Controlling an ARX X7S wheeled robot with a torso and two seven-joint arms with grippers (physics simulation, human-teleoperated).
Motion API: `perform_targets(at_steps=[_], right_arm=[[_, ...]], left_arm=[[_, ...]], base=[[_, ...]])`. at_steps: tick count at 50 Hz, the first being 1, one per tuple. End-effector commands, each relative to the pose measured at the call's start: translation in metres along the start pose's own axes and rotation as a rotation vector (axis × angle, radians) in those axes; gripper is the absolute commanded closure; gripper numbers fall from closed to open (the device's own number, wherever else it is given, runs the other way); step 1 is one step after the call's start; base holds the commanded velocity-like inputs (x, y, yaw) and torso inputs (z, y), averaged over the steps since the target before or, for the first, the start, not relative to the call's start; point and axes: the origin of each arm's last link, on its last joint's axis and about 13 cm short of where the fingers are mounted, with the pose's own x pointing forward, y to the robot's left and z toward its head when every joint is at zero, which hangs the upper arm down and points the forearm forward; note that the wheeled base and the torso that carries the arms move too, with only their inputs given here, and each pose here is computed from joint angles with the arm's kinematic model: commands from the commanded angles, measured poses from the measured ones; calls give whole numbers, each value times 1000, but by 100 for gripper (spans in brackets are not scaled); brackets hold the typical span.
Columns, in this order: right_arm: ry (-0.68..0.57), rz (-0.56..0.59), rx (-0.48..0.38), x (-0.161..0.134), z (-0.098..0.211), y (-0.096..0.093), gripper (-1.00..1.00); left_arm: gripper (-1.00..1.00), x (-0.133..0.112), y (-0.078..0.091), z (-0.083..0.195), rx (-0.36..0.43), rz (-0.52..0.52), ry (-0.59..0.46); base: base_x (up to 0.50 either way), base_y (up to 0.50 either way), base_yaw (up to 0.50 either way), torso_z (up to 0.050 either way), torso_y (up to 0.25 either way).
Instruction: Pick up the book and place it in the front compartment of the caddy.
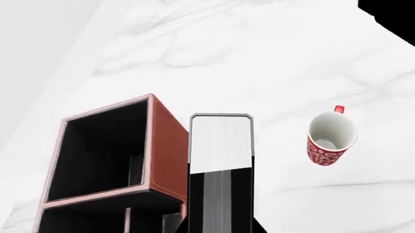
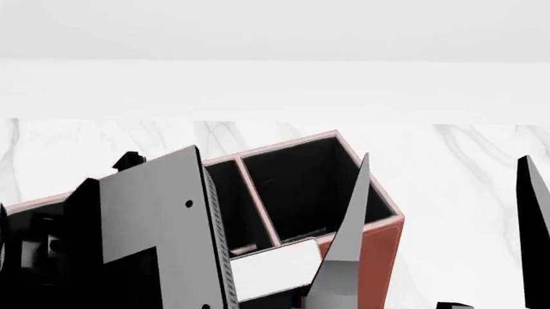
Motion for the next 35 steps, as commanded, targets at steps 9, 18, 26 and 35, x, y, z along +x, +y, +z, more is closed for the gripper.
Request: perform_targets(at_steps=[9, 18, 26, 35], right_arm=[[-40, 9, 18, 1, 3, 0, -100], [-42, 10, 17, 1, 4, 1, -100], [-40, 15, 18, 1, 3, 1, -100], [-41, 15, 19, 1, 4, 2, -100]], left_arm=[[100, -22, 30, 44, 82, 103, -46], [100, -28, 38, 55, 89, 141, -39], [100, -35, 46, 62, 90, 160, -44], [100, -41, 57, 71, 90, 196, -31]], base=[[0, 0, 0, 0, 1], [0, 0, 0, 0, 1], [0, 0, 0, 0, 1], [0, 0, 0, 0, 1]])
